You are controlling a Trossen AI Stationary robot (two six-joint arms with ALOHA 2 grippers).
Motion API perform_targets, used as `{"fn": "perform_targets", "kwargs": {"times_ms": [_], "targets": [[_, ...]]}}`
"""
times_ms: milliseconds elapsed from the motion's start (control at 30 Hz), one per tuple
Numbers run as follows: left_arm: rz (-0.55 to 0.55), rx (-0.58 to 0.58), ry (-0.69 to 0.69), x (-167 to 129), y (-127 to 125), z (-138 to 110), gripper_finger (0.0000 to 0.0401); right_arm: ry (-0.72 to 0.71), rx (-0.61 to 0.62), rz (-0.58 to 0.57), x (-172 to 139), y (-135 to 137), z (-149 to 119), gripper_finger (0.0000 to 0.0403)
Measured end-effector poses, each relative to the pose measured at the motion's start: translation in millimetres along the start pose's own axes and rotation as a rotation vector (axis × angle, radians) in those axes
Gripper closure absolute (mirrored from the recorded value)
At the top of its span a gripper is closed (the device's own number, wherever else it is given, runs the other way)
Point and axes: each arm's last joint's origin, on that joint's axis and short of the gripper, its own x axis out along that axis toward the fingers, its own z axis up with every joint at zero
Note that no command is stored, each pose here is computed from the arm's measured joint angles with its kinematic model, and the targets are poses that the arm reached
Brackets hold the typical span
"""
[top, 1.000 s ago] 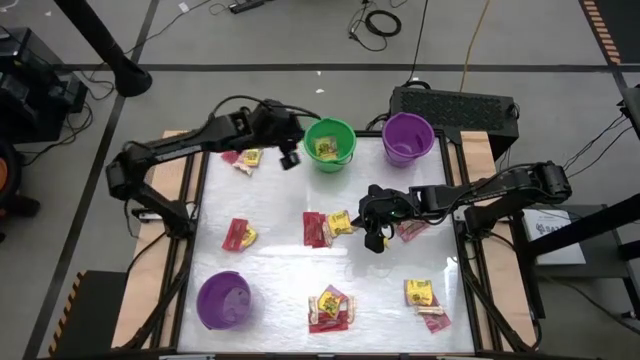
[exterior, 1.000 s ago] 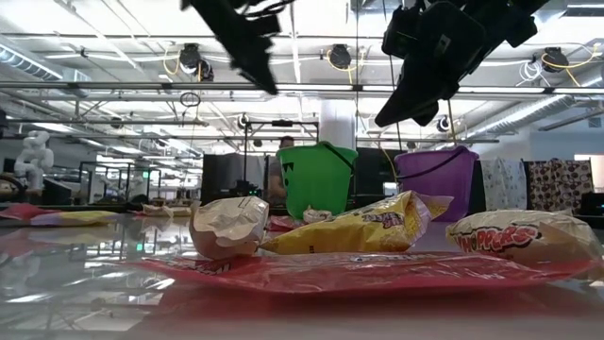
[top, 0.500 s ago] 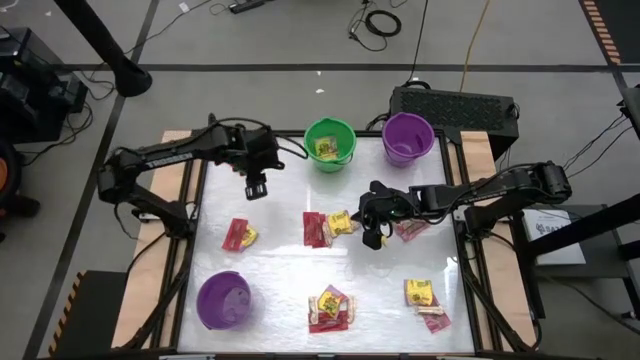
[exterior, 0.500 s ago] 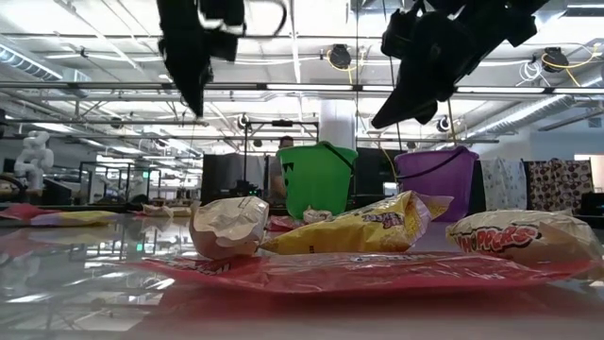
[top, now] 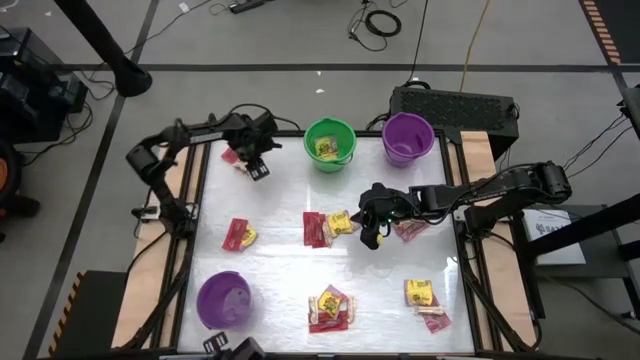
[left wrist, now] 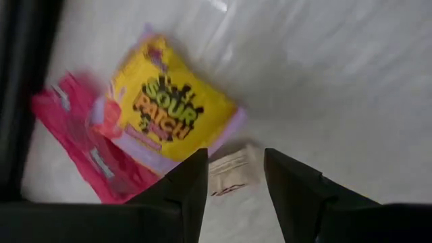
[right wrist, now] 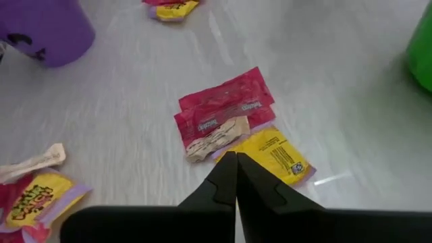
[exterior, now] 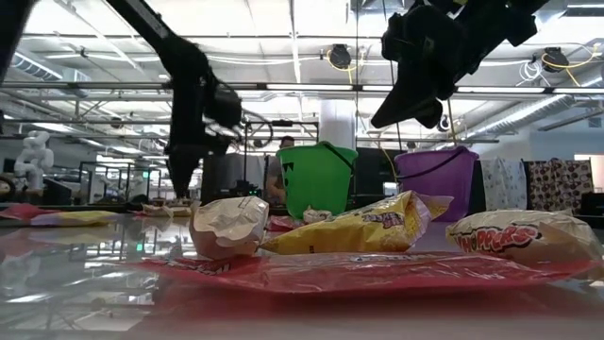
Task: Sort candy by brand, put in halloween buckets
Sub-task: Put the yellow candy into the green bucket
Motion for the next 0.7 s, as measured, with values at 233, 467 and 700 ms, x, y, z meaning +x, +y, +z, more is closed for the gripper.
{"fn": "perform_targets", "kwargs": {"times_ms": [233,467,700], "targets": [[0.025,0.029,0.078,30.1,0.2,8.3,0.0249,0.011,0.015,0.023,0.0,0.8,-0.5,0.0403],[0.041,0.041,0.063,36.0,0.5,13.1,0.0249,0.01,0.019,0.023,0.0,0.8,-0.4,0.0403],[0.048,0.106,0.025,36.7,1.7,16.9,0.0296,0.01,0.018,0.022,0.0,0.8,-0.4,0.0403]]}}
